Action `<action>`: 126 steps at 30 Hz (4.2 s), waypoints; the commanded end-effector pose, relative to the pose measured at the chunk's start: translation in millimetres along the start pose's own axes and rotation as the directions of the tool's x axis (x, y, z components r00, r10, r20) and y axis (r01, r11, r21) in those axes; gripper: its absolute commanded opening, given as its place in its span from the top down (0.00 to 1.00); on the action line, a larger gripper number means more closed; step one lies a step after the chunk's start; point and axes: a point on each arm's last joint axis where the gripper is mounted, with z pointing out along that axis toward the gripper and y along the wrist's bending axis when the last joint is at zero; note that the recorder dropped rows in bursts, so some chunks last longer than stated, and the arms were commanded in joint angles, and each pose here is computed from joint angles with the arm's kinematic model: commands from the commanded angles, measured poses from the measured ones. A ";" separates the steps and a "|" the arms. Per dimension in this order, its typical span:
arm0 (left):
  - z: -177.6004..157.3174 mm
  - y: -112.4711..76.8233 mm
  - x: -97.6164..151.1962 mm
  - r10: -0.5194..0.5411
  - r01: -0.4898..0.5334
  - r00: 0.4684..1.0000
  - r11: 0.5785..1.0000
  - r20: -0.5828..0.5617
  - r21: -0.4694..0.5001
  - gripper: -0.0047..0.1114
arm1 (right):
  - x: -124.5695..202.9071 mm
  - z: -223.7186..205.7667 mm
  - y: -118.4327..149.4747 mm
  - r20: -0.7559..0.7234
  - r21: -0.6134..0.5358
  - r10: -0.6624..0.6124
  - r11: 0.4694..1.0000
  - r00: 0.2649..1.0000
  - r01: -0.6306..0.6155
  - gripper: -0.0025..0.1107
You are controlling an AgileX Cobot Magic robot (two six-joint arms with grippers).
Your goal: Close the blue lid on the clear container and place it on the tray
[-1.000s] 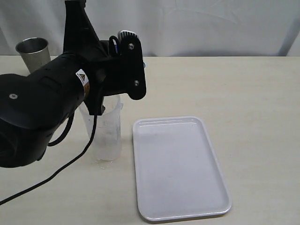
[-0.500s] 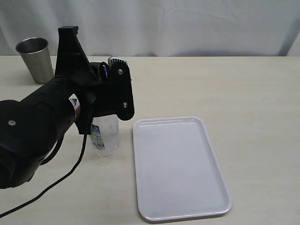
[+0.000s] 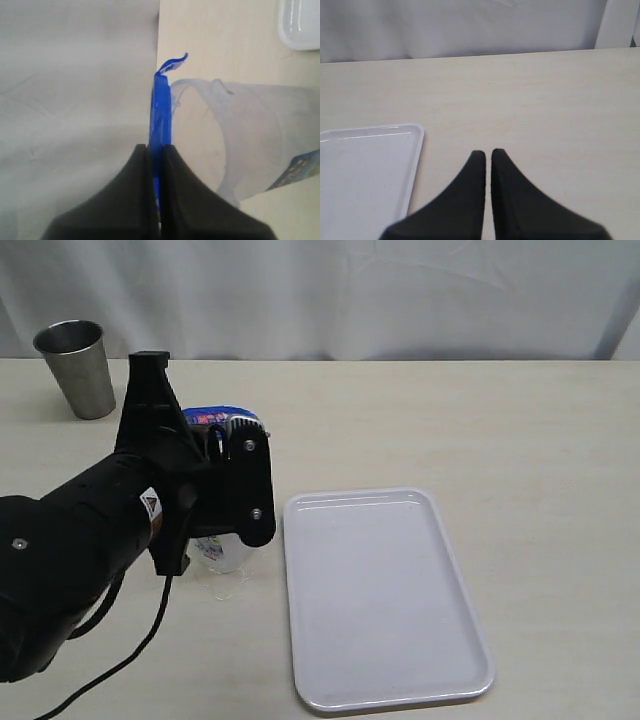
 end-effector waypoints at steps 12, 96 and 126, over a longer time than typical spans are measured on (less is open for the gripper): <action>-2.2 -7.7 0.8 -0.026 0.027 1.000 0.997 -0.015 0.077 0.96 | 0.6 0.0 0.1 0.005 -0.001 0.004 1.000 1.000 -0.004 0.94; -21.8 -10.1 -2.2 -0.093 0.093 0.996 0.984 -0.004 0.150 0.91 | 0.6 0.0 0.1 0.005 -0.001 0.004 1.000 1.000 -0.004 0.94; -90.2 71.7 100.2 -0.845 0.840 0.532 0.534 -0.048 -0.096 0.71 | 0.6 0.0 0.1 0.005 -0.001 0.004 1.000 1.000 -0.004 0.94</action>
